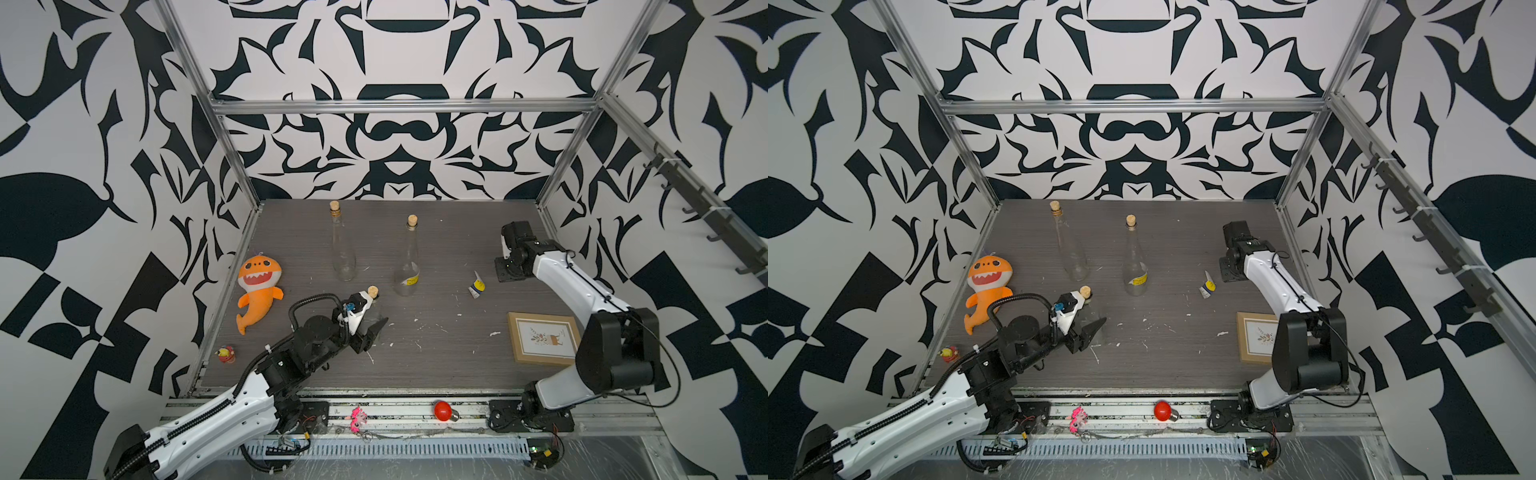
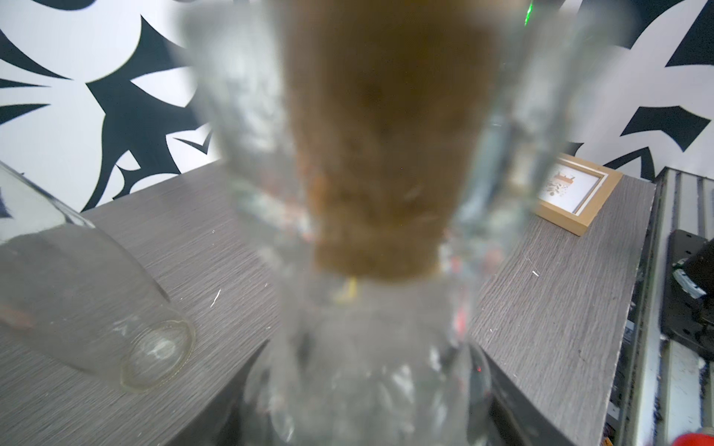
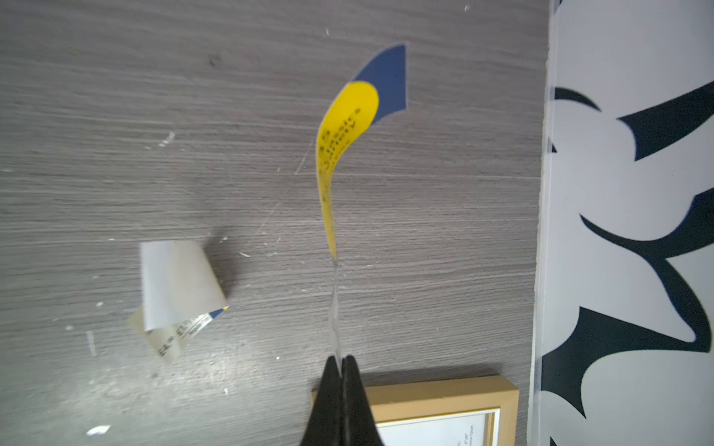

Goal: Remove the label from the bottle
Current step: Place the bottle at the center of the board.

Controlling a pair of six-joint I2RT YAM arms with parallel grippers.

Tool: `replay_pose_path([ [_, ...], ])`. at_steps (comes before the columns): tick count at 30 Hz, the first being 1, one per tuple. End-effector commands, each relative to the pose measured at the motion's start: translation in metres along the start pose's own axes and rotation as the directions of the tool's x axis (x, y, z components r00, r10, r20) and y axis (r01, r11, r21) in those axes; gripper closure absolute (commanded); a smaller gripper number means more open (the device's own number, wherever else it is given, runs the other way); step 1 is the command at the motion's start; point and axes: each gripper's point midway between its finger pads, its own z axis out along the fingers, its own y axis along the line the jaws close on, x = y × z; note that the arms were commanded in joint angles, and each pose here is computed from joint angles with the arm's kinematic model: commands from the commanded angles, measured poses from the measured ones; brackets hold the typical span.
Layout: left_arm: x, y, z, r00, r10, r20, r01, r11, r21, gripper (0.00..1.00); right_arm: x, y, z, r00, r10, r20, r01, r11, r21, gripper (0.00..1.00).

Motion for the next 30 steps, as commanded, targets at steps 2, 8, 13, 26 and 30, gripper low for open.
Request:
replay_pose_path([
  [2,-0.036,0.007,-0.006,0.983,0.035,0.180,-0.027,0.999,-0.046,1.00,0.003,0.011,-0.030,0.999,0.001,0.042,0.002,0.998,-0.070,1.00],
  [8,-0.037,0.042,-0.001,0.980,0.136,0.144,-0.093,0.960,-0.266,1.00,0.005,0.013,-0.044,0.997,-0.005,0.071,0.011,0.996,-0.083,1.00],
  [13,-0.036,0.072,0.007,0.984,0.151,0.089,-0.108,0.921,-0.374,1.00,0.008,0.015,-0.034,0.999,-0.023,0.043,0.026,0.997,-0.074,1.00],
  [26,-0.029,0.131,0.000,0.985,0.024,0.170,0.053,0.900,-0.433,1.00,0.023,-0.005,0.017,0.995,0.009,-0.102,0.003,0.993,0.122,1.00],
  [30,-0.021,0.135,0.006,0.988,0.010,0.152,0.059,0.897,-0.439,1.00,0.030,-0.006,0.041,0.987,0.042,-0.152,-0.018,0.988,0.155,1.00],
])
